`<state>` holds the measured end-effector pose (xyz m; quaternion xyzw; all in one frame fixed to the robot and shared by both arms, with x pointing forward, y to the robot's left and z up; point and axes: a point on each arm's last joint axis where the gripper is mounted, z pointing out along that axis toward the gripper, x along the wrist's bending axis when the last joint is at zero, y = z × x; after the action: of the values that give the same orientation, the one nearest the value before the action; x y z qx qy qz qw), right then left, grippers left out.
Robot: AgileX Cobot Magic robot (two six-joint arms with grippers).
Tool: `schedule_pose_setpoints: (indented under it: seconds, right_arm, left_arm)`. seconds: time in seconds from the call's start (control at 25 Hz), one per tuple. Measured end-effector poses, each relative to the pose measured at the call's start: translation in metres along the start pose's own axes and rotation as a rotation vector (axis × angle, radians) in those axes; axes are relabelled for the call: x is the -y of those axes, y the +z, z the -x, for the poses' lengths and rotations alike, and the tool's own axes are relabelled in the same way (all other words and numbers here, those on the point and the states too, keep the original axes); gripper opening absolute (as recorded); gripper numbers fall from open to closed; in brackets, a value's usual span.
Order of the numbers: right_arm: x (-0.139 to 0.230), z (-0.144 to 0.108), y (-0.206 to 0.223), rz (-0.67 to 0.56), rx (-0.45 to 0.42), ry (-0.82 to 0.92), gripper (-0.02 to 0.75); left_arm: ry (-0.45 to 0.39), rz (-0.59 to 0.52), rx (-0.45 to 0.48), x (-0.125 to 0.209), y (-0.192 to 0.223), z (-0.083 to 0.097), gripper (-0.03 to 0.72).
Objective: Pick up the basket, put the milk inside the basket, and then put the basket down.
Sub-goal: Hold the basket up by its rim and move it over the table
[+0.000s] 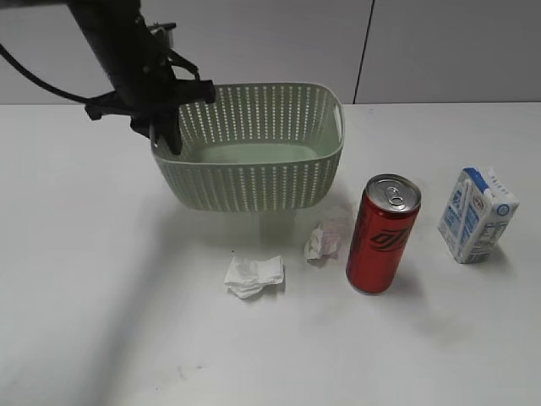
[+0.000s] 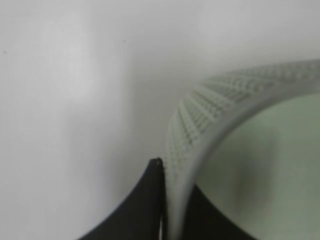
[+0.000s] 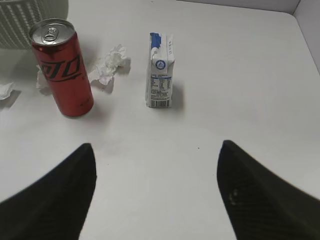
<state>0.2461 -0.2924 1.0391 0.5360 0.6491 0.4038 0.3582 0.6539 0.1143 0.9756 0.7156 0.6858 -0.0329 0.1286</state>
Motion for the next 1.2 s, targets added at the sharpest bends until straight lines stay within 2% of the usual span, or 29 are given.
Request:
schedule_pose_setpoints:
  seconds: [0.24,0.64,0.84,1.04,1.2]
  right_arm:
    - [0.0,0.0,0.0,0.0,0.0,0.0,0.589]
    - [-0.002,0.0,0.0,0.005,0.001,0.018,0.589]
    - [-0.016,0.002,0.014,-0.092,-0.001,0.075,0.589]
    - [-0.059,0.007,0.042,-0.229,0.012,0.151,0.586]
    - [-0.096,0.015,0.087,-0.369,0.044,0.138,0.525]
  left_arm:
    - [-0.029,0.046,-0.004,0.03,-0.044,-0.006,0.004]
    - [-0.038,0.076,-0.046,0.124,-0.046,-0.046,0.004]
    - [-0.039,0.028,-0.077,0.147,-0.036,-0.058,0.004]
    - [-0.039,0.027,-0.079,0.15,-0.035,-0.059,0.004]
    - [-0.038,0.029,-0.078,0.15,-0.035,-0.059,0.004]
